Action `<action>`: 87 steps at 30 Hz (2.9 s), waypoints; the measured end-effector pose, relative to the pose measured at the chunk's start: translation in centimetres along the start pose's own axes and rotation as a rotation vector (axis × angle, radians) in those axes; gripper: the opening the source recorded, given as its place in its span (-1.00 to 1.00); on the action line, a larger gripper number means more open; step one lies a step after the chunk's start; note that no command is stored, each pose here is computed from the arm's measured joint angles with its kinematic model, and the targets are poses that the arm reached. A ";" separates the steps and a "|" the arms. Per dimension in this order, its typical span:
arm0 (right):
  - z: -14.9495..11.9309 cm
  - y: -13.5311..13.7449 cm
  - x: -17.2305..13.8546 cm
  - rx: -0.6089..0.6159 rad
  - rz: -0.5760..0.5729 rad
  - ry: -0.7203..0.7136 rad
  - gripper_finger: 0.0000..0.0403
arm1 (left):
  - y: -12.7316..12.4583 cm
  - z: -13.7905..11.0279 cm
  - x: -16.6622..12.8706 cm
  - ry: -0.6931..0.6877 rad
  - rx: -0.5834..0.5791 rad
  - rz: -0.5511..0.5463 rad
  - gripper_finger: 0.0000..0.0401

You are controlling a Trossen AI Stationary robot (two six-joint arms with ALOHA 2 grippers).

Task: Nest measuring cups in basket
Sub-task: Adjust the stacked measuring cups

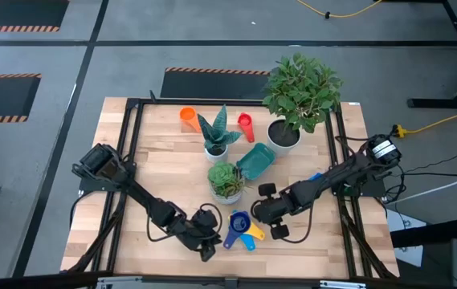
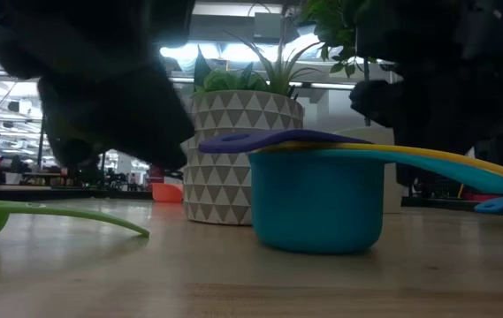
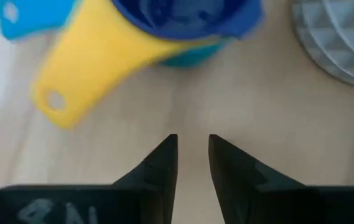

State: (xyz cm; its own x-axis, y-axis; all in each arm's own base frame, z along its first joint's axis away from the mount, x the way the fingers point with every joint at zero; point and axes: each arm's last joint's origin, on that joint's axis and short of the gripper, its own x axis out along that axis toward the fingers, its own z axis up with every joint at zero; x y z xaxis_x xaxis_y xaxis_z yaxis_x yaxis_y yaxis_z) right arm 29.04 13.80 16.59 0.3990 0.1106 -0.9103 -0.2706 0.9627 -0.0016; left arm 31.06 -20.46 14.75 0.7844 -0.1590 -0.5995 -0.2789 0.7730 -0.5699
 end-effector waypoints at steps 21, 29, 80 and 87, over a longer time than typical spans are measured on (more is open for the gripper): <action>0.6 1.4 0.9 0.029 0.163 -0.244 -0.53 | 0.8 3.3 0.9 -0.087 -0.115 -0.064 -0.57; 1.2 1.5 0.7 0.034 0.175 -0.311 -0.53 | 0.4 3.5 0.9 -0.083 -0.175 -0.114 -0.57; 1.7 1.9 3.7 0.195 0.191 -0.361 -0.53 | 1.5 4.1 1.2 -0.031 -0.179 -0.073 -0.57; 2.1 1.9 3.5 0.222 0.202 -0.401 -0.53 | 1.4 4.1 1.2 -0.032 -0.180 -0.080 -0.57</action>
State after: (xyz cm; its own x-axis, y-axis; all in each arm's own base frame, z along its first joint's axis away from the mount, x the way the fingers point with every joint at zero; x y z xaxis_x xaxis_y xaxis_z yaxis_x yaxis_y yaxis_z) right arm 31.79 16.52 14.24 0.6751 0.3445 -0.6524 -0.2013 0.9367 0.2864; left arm 33.84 -17.06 15.52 0.8242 -0.1935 -0.5321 -0.3078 0.6357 -0.7079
